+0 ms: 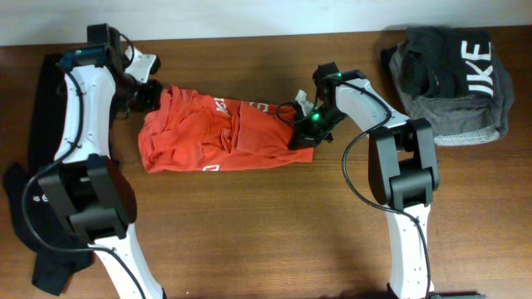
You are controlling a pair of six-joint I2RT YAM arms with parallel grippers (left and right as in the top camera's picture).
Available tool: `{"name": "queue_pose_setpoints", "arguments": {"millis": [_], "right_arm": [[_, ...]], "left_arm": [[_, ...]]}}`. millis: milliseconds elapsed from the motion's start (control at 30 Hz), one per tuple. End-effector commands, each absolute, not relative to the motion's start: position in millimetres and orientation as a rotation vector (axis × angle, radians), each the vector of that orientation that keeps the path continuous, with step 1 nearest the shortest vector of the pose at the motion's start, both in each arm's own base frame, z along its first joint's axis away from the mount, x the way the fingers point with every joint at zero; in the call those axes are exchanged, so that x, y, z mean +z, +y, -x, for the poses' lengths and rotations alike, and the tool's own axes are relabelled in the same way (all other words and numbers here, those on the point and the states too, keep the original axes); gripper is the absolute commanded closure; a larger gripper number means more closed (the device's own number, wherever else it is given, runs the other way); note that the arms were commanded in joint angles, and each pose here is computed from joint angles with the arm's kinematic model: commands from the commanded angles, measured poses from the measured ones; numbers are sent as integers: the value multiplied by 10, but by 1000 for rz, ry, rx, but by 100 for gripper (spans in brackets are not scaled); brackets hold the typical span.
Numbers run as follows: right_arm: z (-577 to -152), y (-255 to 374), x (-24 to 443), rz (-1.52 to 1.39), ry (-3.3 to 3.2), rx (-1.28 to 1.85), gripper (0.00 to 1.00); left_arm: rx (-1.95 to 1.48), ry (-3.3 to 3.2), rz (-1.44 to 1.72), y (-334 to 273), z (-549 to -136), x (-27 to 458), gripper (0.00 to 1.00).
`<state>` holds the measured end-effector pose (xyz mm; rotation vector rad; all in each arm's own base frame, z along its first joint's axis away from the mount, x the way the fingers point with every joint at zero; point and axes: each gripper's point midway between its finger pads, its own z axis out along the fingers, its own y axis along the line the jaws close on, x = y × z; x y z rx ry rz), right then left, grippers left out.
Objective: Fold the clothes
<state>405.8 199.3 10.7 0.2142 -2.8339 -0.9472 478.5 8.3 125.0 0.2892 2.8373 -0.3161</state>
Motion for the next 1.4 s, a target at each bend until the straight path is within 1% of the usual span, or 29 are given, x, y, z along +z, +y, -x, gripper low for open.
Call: {"name": "queue_pose_setpoints", "arguments": {"millis": [0,133,367,467,667,833,900,1067,1233,1267,1367], "right_arm": [[-4062,1988,127,-187,-2824,-976,96],[-4063,1985,126,-186,-2824,-976,96],[-4063,1985,127,-186,-2824,-976,96],[-4063,1985,127,-186,-2824,-976,96],[-4063,1985,127,-186,-2824,-976,96],[-4097,1983,167,-186,-2823,-1012,96],[-4157,1992,278,-214,-2822,-1083,96],[-4463,1845,865,-229,-2905,-1185,96],[-4761,1600,1670,-242,-3049,-1285,96],[-4825,1510,1910,-243,-3085,-1326,96],[-4936,1247,2393,-220,-3172,-1404,96]], "left_arm": [[-416,2666,-390,-437,-4801,1911,99],[-447,2620,-500,-923,-4748,2047,100],[-502,2529,-746,-1847,-4599,2105,99],[-460,2508,-777,-2159,-4555,2109,99],[-373,2507,-838,-2397,-4466,2042,99],[-348,2533,-868,-2506,-4471,1845,99],[-352,2565,-850,-2517,-4482,1732,99],[-351,2603,-851,-2533,-4515,1526,99],[-351,2617,-856,-2547,-4519,1447,99],[-356,2617,-859,-2558,-4511,1447,99],[-384,2611,-865,-2596,-4497,1457,99]]}}
